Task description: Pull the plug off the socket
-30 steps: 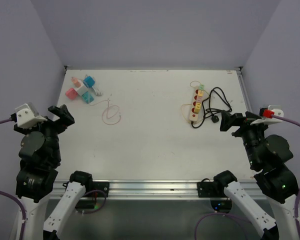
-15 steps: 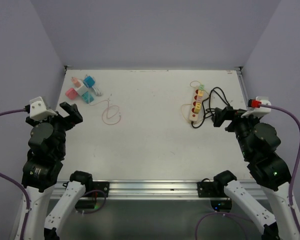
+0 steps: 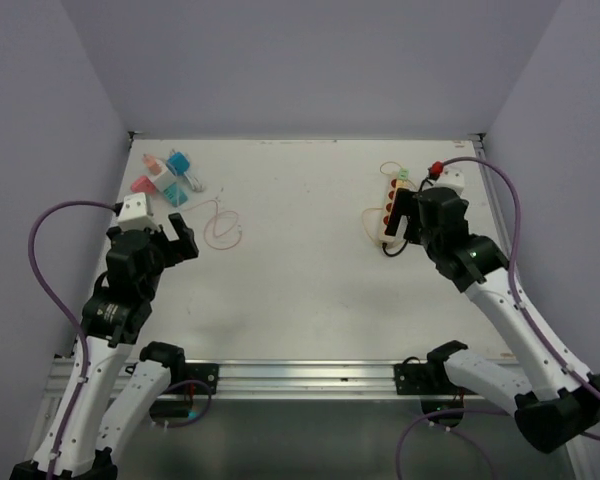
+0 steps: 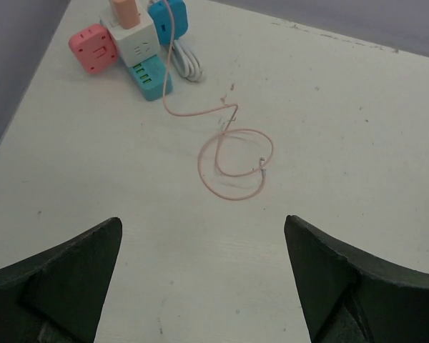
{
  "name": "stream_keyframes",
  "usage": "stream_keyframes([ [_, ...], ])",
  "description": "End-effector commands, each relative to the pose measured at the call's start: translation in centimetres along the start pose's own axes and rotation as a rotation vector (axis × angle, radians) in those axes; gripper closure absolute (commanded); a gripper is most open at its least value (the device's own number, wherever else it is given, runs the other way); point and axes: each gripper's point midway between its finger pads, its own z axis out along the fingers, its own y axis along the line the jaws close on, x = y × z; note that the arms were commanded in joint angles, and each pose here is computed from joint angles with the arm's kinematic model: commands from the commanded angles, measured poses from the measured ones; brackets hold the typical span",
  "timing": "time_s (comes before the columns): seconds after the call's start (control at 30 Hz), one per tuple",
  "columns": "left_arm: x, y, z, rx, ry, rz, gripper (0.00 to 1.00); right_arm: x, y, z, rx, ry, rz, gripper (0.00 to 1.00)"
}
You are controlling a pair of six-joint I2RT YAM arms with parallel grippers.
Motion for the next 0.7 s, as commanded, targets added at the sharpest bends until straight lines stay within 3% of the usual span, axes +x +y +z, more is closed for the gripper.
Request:
stream_keyframes([
  [0.0,1.1,-1.5,0.9,0.090,-0.012,0.009,0.00,1.5,0.1,3.0,0.088,0.047,0.053,0.01],
  [0.23,4.2,-2.1,1.9,0.145,0.010,-0.018,0.00,4.8,0.6,10.1,0.186,0.194,0.084,0.04],
  [0.5,4.4,-2.3,1.9,0.171,-0.016,-0.018,0.00,8.1,1.1,16.2,0.209,0.275,0.137,0.25],
  [0.67,4.5,-2.4,2.1,0.174,-0.011,-0.014,0.00,9.5,0.5,18.5,0.264,0.298,0.130,0.28],
])
